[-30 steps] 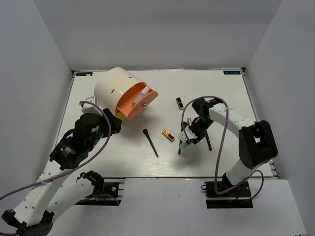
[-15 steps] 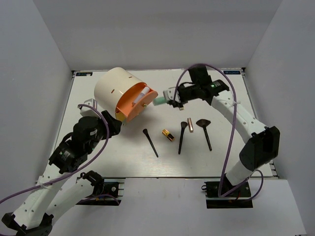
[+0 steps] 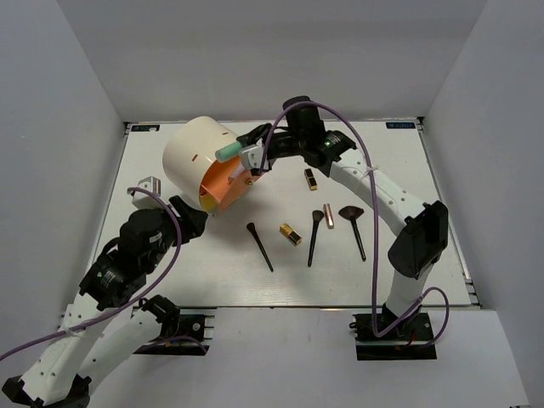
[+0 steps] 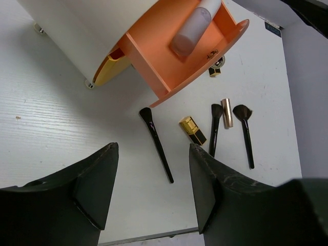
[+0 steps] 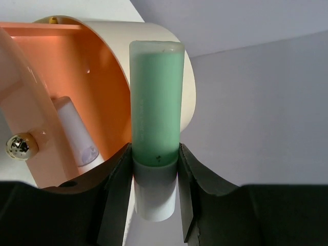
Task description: Organize the makeup
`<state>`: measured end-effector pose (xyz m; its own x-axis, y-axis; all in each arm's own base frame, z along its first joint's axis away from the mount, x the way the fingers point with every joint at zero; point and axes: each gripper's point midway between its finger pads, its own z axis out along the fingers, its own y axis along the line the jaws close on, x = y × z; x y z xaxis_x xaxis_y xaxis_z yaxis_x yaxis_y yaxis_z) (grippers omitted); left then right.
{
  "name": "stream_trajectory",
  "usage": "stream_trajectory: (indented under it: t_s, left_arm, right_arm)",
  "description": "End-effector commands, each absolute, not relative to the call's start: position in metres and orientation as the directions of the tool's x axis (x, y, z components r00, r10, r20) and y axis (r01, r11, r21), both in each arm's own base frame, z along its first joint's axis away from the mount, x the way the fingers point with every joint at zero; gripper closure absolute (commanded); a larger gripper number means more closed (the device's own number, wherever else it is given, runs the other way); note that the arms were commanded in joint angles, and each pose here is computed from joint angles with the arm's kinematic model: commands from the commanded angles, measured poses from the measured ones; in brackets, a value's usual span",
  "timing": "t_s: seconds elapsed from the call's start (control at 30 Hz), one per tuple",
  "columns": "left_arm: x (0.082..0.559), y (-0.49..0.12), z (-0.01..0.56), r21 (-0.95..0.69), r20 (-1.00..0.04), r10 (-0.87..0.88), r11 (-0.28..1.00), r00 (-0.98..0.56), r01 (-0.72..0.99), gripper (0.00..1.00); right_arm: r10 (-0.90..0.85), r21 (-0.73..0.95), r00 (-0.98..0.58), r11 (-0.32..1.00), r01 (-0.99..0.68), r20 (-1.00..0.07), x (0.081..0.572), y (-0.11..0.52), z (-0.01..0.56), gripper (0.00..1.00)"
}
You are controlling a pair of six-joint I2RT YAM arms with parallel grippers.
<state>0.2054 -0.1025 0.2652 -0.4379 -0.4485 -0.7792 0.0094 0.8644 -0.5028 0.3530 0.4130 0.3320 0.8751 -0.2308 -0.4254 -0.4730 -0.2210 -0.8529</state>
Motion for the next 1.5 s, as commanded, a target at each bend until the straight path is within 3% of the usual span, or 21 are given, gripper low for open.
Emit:
stream_trajectory:
  t_s: [0.0, 0.3, 0.67, 0.77, 0.87, 0.97, 1.17, 1.33, 1.47]
  left_arm:
    - [0.206, -0.100, 0.267, -0.511, -0.780, -0.464, 0.860, -0.420, -0.001, 0.33]
    - [0.206, -0.099, 0.262, -0.510, -0.780, -0.464, 0.860, -0.420, -0.002, 0.33]
    - [0.205, -0.099, 0.257, -0.518, -0.775, -0.472, 0.855, -0.420, -0.005, 0.33]
    - [0.204, -0.099, 0.256, -0.523, -0.772, -0.476, 0.853, -0.420, -0.005, 0.33]
    - [0.204, -0.099, 0.256, -0.524, -0.772, -0.477, 0.852, -0.420, -0.006, 0.33]
    - [0.204, -0.098, 0.256, -0.523, -0.772, -0.478, 0.852, -0.419, -0.007, 0.33]
    - [0.205, -0.101, 0.258, -0.529, -0.770, -0.479, 0.849, -0.421, 0.002, 0.33]
    - [0.207, -0.109, 0.258, -0.541, -0.764, -0.477, 0.841, -0.435, 0.027, 0.33]
    - [0.212, -0.131, 0.262, -0.543, -0.763, -0.436, 0.833, -0.477, 0.107, 0.36]
  right_arm:
    - [-0.168, -0.927, 0.942, -0.195, -0.320, -0.290, 0.350, 0.424, 0.364, 1.00]
    - [-0.137, -0.925, 0.958, -0.258, -0.278, -0.250, 0.341, 0.430, 0.347, 1.00]
    - [-0.135, -0.889, 0.951, -0.337, -0.308, -0.278, 0.336, 0.433, 0.322, 0.87]
    - [-0.136, -0.886, 0.950, -0.345, -0.310, -0.280, 0.336, 0.433, 0.319, 0.80]
    - [-0.138, -0.886, 0.950, -0.343, -0.311, -0.281, 0.337, 0.434, 0.319, 0.62]
    - [-0.140, -0.889, 0.950, -0.337, -0.309, -0.278, 0.339, 0.433, 0.320, 0.51]
    - [-0.136, -0.891, 0.951, -0.331, -0.309, -0.279, 0.338, 0.435, 0.321, 0.40]
    - [-0.136, -0.896, 0.949, -0.314, -0.315, -0.286, 0.337, 0.434, 0.327, 0.43]
    - [-0.137, -0.921, 0.948, -0.230, -0.313, -0.288, 0.340, 0.433, 0.354, 0.55]
